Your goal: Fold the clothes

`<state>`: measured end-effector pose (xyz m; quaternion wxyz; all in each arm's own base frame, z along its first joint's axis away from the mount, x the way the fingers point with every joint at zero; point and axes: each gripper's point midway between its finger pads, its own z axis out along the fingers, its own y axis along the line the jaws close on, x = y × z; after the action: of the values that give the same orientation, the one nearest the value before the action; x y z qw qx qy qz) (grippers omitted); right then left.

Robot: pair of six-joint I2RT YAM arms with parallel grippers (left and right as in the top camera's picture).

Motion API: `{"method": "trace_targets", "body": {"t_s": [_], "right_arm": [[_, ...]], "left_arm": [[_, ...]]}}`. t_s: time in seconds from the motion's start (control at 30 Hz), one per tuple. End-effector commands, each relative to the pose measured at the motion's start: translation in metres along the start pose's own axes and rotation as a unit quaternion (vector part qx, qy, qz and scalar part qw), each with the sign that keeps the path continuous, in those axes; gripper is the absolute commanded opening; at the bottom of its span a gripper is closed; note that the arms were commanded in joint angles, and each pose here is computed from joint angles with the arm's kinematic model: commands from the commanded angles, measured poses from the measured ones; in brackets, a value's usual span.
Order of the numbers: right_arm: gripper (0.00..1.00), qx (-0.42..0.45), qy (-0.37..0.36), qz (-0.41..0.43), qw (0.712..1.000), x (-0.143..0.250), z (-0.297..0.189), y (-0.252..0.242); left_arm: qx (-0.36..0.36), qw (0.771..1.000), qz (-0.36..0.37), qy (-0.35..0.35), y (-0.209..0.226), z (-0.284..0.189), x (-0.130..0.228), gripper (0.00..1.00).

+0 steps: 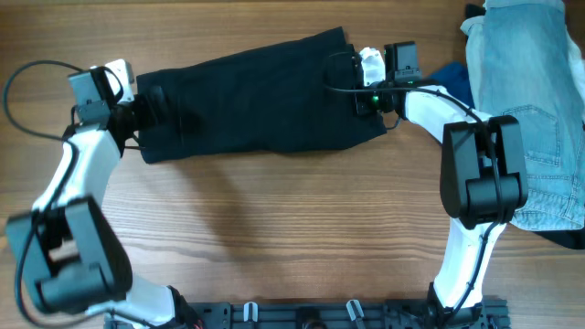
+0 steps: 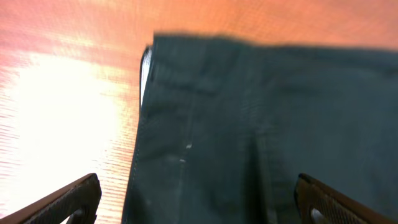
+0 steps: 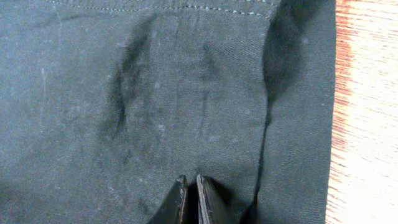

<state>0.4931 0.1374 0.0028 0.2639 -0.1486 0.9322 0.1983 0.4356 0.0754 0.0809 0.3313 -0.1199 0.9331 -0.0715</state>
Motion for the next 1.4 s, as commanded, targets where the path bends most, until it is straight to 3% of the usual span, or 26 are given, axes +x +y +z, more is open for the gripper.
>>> {"method": "trace_targets", "body": {"t_s": [0.0,0.2,0.33,0.4,0.5,0.53,0.63,0.7,0.83,0.93,1.13,1.37], "right_arm": [[0.08,0.016,0.017,-0.006,1.000,0.013,0.013,-0.009],[0.08,0.015,0.016,-0.006,1.000,0.012,0.013,-0.008],[0.08,0.015,0.015,-0.008,1.000,0.012,0.014,-0.007],[0.08,0.015,0.015,-0.008,1.000,0.012,0.014,-0.007],[0.08,0.011,0.016,-0.006,1.000,0.012,0.014,-0.006],[0.08,0.000,0.015,-0.005,1.000,0.012,0.014,-0.002],[0.08,-0.023,0.009,0.006,1.000,0.005,0.003,0.010],[0.11,-0.048,-0.011,0.004,0.999,-0.015,-0.024,0.028],[0.27,-0.065,-0.043,-0.006,0.997,-0.044,-0.090,0.060],[0.30,-0.084,-0.025,0.001,0.996,-0.035,-0.091,0.068],[0.21,-0.151,0.033,-0.020,0.988,0.001,-0.029,0.112],[0.07,-0.115,0.072,0.016,0.991,0.030,0.012,0.097]], "left_arm": [[0.001,0.998,0.030,0.055,0.007,0.033,0.024,1.00],[0.006,0.994,0.034,0.099,0.009,0.054,0.052,1.00],[0.061,0.988,0.037,0.135,-0.030,0.071,0.078,1.00],[0.068,0.988,0.033,0.136,-0.040,0.072,0.079,0.81],[0.067,0.988,0.033,0.135,-0.040,0.072,0.078,0.13],[0.064,0.989,0.030,0.132,-0.037,0.072,0.076,0.04],[0.052,0.992,-0.022,0.112,-0.027,0.058,0.059,0.04],[0.046,0.995,-0.045,0.078,-0.024,0.025,0.029,0.04],[0.032,0.999,-0.030,0.019,-0.039,-0.074,-0.033,0.04],[0.034,0.999,-0.015,0.018,-0.050,-0.110,-0.057,0.04],[0.056,0.998,0.007,-0.019,-0.070,-0.109,-0.082,0.04],[0.130,0.991,0.013,-0.034,-0.160,-0.075,-0.085,0.04]]}}
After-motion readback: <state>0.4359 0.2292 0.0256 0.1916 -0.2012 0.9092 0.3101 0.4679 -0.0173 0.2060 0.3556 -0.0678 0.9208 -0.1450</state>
